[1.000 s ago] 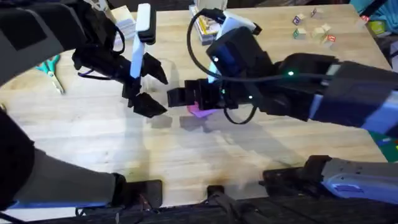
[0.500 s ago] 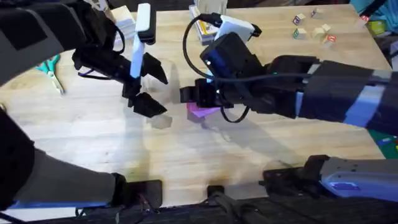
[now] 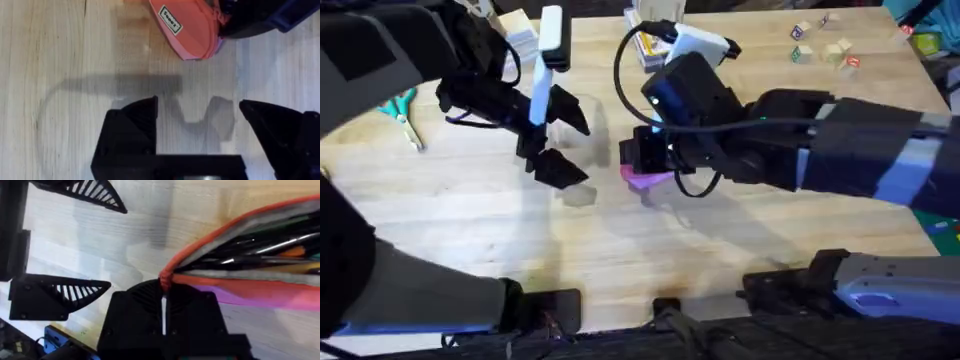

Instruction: Unzip the bag, pick up the pens from the table one at a time and place them inside, then zip the bag closed.

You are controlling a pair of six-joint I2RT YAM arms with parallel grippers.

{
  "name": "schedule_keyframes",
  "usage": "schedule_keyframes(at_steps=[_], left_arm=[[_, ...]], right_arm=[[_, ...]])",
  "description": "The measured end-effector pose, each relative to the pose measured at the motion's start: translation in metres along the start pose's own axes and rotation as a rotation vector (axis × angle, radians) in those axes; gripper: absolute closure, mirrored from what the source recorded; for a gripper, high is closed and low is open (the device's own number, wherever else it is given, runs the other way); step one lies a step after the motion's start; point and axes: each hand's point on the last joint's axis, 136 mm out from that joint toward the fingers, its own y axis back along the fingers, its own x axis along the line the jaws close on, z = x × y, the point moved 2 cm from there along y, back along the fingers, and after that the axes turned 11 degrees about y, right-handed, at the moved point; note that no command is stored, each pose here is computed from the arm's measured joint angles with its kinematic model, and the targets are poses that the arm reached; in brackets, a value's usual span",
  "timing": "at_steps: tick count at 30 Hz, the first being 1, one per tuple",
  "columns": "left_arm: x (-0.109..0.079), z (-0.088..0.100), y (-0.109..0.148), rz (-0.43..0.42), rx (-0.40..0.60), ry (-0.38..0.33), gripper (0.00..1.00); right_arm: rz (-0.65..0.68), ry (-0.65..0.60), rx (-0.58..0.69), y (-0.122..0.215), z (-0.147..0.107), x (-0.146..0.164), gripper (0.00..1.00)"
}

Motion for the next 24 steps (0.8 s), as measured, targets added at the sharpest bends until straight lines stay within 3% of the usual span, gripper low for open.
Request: schedule_keyframes(at_steps=[7, 10, 12, 15, 24], left_arm=[[0.0, 0.002, 0.0, -0.002, -0.014, -0.001, 0.007], [-0.005, 0.021, 0.001, -0.034, -0.137, -0.002, 0.007], [-0.006, 0.025, 0.002, -0.041, -0.165, -0.002, 0.007], [-0.014, 0.044, -0.009, -0.084, -0.212, -0.06, 0.008], [-0.011, 0.057, -0.026, -0.111, -0.253, -0.119, 0.008]], right_arm=[[0.036, 0.031, -0.06, 0.021, 0.011, 0.007, 0.969], [0.051, 0.032, -0.093, 0.035, 0.015, 0.009, 0.969], [0.054, 0.032, -0.099, 0.037, 0.016, 0.01, 0.969], [0.068, 0.031, -0.149, 0.039, 0.027, 0.013, 0.969], [0.073, 0.029, -0.162, 0.04, 0.03, 0.014, 0.969]])
